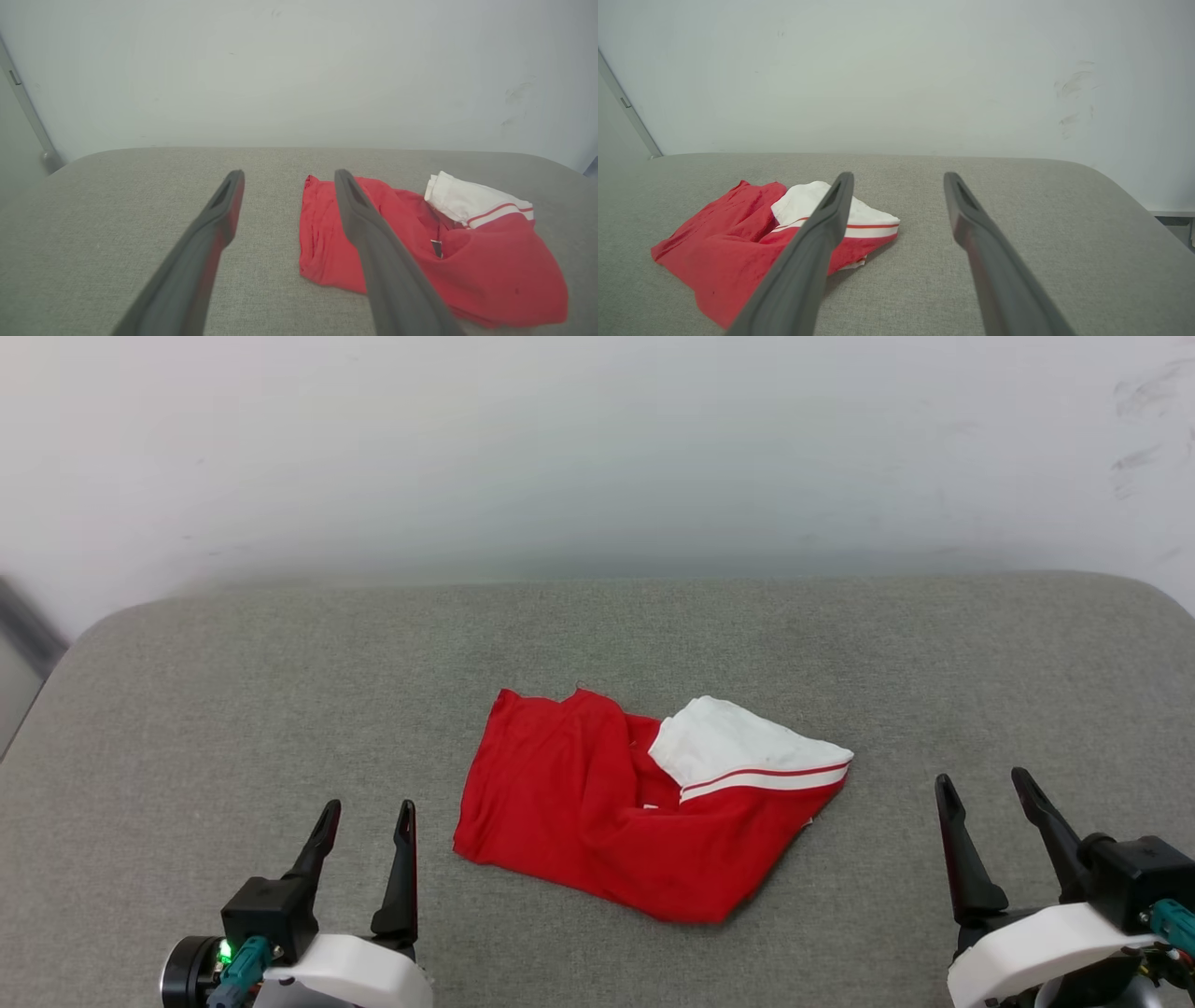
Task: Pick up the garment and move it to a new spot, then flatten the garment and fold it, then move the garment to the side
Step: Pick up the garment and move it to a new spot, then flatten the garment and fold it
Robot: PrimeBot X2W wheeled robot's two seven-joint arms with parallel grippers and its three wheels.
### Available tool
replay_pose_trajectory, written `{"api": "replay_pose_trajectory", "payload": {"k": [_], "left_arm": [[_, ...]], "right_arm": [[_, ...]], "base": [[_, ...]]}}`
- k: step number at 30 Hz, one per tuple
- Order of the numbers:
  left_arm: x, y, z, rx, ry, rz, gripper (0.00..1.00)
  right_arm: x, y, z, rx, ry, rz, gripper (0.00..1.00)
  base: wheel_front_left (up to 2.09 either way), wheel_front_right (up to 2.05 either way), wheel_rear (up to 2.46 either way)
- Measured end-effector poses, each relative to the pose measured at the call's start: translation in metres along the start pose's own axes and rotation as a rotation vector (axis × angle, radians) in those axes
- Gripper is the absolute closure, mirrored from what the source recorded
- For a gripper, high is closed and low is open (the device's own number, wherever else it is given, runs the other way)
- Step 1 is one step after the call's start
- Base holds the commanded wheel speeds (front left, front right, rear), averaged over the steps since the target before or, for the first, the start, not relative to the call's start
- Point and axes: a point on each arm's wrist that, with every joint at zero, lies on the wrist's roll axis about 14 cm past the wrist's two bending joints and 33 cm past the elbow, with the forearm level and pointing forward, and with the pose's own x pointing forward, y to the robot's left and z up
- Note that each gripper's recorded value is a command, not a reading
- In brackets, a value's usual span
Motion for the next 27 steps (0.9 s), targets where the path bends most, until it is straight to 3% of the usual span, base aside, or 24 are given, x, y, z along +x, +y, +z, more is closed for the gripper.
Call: {"api": "replay_pose_trajectory", "payload": {"k": [9, 15, 20, 27], "left_arm": [[0.001, -0.004, 0.001, -0.001, 0.01, -0.009, 0.0], [0.005, -0.006, -0.001, -0.005, 0.014, -0.017, 0.0], [0.019, -0.01, -0.002, -0.013, 0.011, -0.027, 0.0], [0.038, -0.008, -0.009, -0.017, 0.017, -0.019, 0.0]], "right_arm": [[0.0, -0.001, -0.001, 0.005, 0.003, -0.004, 0.0], [0.001, -0.022, -0.02, 0.028, 0.079, -0.063, 0.0], [0.019, -0.027, -0.045, 0.018, 0.221, -0.07, 0.0], [0.047, -0.003, -0.092, -0.036, 0.534, 0.083, 0.0]], "base": [[0.0, 0.0, 0.0], [0.0, 0.0, 0.0], [0.0, 0.0, 0.0], [0.0, 0.0, 0.0]]}}
